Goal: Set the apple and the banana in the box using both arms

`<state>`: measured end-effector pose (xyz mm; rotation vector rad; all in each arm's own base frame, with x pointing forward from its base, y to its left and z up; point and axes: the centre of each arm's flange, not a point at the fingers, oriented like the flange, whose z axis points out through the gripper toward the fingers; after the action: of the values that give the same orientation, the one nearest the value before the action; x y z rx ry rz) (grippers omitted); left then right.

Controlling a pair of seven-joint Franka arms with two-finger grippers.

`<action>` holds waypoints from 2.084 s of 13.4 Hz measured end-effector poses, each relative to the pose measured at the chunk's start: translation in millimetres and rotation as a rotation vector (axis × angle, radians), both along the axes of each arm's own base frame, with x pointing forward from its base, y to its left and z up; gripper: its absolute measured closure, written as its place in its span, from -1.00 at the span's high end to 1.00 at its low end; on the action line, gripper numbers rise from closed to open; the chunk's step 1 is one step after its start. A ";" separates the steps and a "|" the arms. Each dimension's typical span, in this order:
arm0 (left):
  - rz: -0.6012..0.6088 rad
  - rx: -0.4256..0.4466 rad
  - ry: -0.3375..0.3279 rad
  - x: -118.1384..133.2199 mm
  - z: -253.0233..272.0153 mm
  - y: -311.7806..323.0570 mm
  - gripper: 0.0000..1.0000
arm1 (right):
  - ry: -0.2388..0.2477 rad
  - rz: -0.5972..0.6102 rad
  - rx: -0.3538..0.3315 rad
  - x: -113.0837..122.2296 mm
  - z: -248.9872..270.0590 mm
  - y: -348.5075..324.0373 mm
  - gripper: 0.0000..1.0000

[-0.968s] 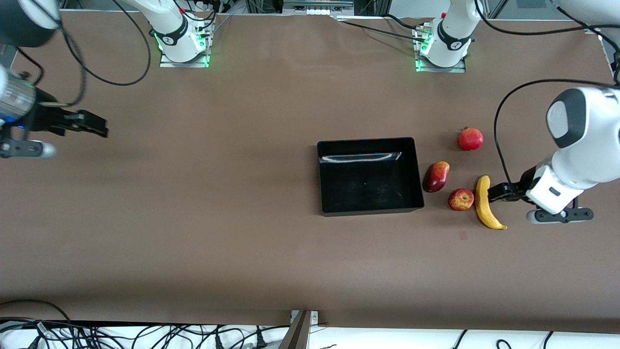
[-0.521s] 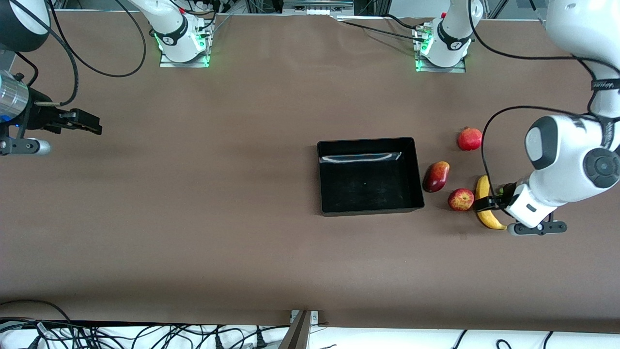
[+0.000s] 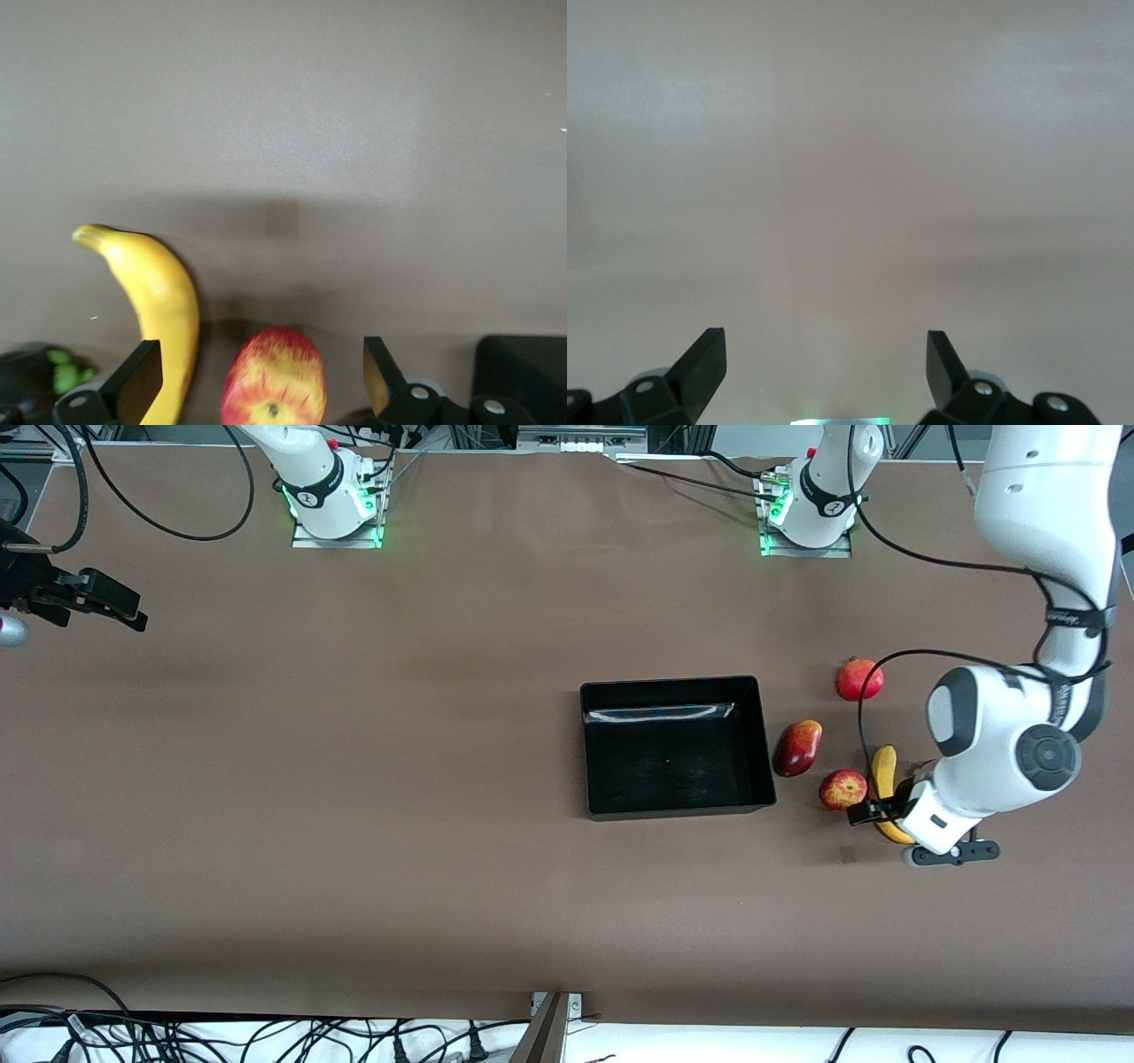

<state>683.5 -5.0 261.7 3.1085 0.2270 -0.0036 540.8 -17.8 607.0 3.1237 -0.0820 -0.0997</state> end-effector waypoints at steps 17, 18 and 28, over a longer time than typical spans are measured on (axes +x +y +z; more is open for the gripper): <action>0.010 0.010 0.005 -46.5 -84.9 -9.0 1.00 | 0.015 -0.003 0.000 -0.7 -1.1 0.5 1.00; 0.011 0.010 0.005 -46.8 -84.4 -8.7 1.00 | 0.016 -0.001 0.000 -0.9 -1.3 1.5 1.00; 0.050 0.010 -0.011 -47.0 -83.7 -7.2 0.32 | 0.041 0.055 0.000 -3.9 -2.9 32.2 1.00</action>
<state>636.5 -12.3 178.0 3.1114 0.3056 0.0156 536.9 14.4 604.1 3.1190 0.0037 -0.1630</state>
